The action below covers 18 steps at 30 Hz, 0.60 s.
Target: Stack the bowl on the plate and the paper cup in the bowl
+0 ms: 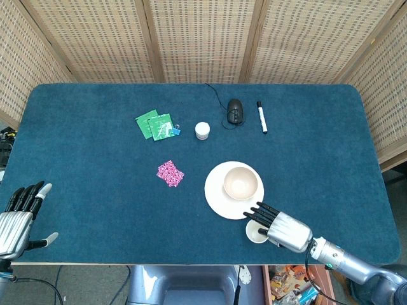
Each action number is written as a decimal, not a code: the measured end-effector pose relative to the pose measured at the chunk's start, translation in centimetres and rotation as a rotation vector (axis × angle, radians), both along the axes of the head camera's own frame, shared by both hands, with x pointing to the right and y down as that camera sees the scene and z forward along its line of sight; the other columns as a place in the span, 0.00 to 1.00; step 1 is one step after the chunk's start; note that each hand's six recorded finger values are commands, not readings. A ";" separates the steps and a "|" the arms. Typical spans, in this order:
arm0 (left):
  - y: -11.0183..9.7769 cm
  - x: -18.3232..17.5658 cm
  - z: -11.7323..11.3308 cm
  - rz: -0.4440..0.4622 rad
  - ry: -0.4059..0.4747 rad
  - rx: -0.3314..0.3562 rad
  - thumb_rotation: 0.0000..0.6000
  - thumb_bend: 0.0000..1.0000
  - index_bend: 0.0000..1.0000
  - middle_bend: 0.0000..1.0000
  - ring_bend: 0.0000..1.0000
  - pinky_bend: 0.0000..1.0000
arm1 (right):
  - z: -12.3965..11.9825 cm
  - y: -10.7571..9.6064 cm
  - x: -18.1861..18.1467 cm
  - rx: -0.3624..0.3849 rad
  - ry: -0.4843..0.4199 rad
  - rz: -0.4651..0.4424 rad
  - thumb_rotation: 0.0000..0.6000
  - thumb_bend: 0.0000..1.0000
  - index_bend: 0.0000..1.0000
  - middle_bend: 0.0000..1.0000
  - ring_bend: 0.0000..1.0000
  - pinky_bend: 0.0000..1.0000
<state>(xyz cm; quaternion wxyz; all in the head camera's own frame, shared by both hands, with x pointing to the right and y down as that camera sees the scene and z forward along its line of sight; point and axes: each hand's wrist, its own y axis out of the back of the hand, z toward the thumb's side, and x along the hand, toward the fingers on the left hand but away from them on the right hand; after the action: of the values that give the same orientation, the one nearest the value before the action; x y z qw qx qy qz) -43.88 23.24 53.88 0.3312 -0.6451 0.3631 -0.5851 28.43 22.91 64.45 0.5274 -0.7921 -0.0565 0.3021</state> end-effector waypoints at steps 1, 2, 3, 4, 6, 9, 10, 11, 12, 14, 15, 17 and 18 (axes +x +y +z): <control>0.0 0.0 0.0 -0.001 0.000 -0.001 1.00 0.00 0.00 0.00 0.00 0.00 | -0.2 -0.2 -0.1 0.002 -0.016 0.008 1.00 0.57 0.63 0.00 0.00 0.01; 0.0 0.0 0.0 0.000 0.000 -0.001 1.00 0.00 0.00 0.00 0.00 0.00 | -0.6 -0.6 -0.2 0.007 -0.041 0.023 1.00 0.57 0.64 0.00 0.00 0.01; 0.0 0.0 0.0 -0.001 0.001 -0.002 1.00 0.00 0.00 0.00 0.00 0.00 | -1.0 -1.0 -0.3 0.013 -0.060 0.036 1.00 0.57 0.64 0.00 0.00 0.01; 0.0 0.0 0.0 -0.001 0.000 -0.001 1.00 0.00 0.00 0.00 0.00 0.00 | -1.3 -1.4 -0.5 0.019 -0.077 0.050 1.00 0.57 0.64 0.00 0.00 0.01; 0.0 -0.1 0.0 -0.002 0.000 -0.002 1.00 0.00 0.00 0.00 0.00 0.00 | -2.1 -2.5 -0.8 0.036 -0.113 0.082 1.00 0.57 0.63 0.00 0.00 0.02; 0.1 -0.2 0.0 -0.003 -0.001 -0.002 1.00 0.00 0.00 0.00 0.00 0.00 | -3.0 -4.4 -1.3 0.065 -0.149 0.125 1.00 0.57 0.64 0.00 0.00 0.02; 0.0 -0.2 0.0 -0.003 0.000 -0.003 1.00 0.00 0.00 0.00 0.00 0.00 | -3.2 -5.0 -1.5 0.075 -0.157 0.136 1.00 0.57 0.64 0.00 0.00 0.02; 0.0 -0.2 0.0 -0.003 0.000 -0.003 1.00 0.00 0.00 0.00 0.00 0.00 | -3.5 -6.1 -1.8 0.093 -0.165 0.154 1.00 0.57 0.64 0.00 0.00 0.02; 0.0 -0.2 0.0 -0.003 0.000 -0.003 1.00 0.00 0.00 0.00 0.00 0.00 | -3.6 -6.6 -1.9 0.099 -0.165 0.161 1.00 0.57 0.64 0.00 0.00 0.02; 0.0 -0.2 0.0 -0.005 0.000 -0.001 1.00 0.00 0.00 0.00 0.00 0.00 | -3.4 -7.8 -2.3 0.109 -0.155 0.181 1.00 0.57 0.64 0.00 0.00 0.02; 0.0 -0.2 0.0 -0.006 0.000 0.001 1.00 0.00 0.00 0.00 0.00 0.00 | -3.3 -8.3 -2.5 0.110 -0.145 0.190 1.00 0.57 0.64 0.00 0.00 0.02; 0.0 -0.1 0.0 -0.006 0.003 0.000 1.00 0.00 0.00 0.00 0.00 0.00 | -2.6 -9.4 -2.9 0.107 -0.114 0.211 1.00 0.57 0.64 0.00 0.00 0.03; 0.0 -0.1 0.0 -0.006 0.003 0.000 1.00 0.00 0.00 0.00 0.00 0.00 | -2.2 -9.9 -3.1 0.105 -0.100 0.222 1.00 0.57 0.64 0.00 0.00 0.03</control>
<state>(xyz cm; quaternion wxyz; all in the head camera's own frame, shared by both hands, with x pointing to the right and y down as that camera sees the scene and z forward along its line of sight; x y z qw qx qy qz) -44.01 23.21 53.86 0.3289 -0.6451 0.3653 -0.5850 25.33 13.01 62.23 0.5282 -0.7662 -0.1858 0.3155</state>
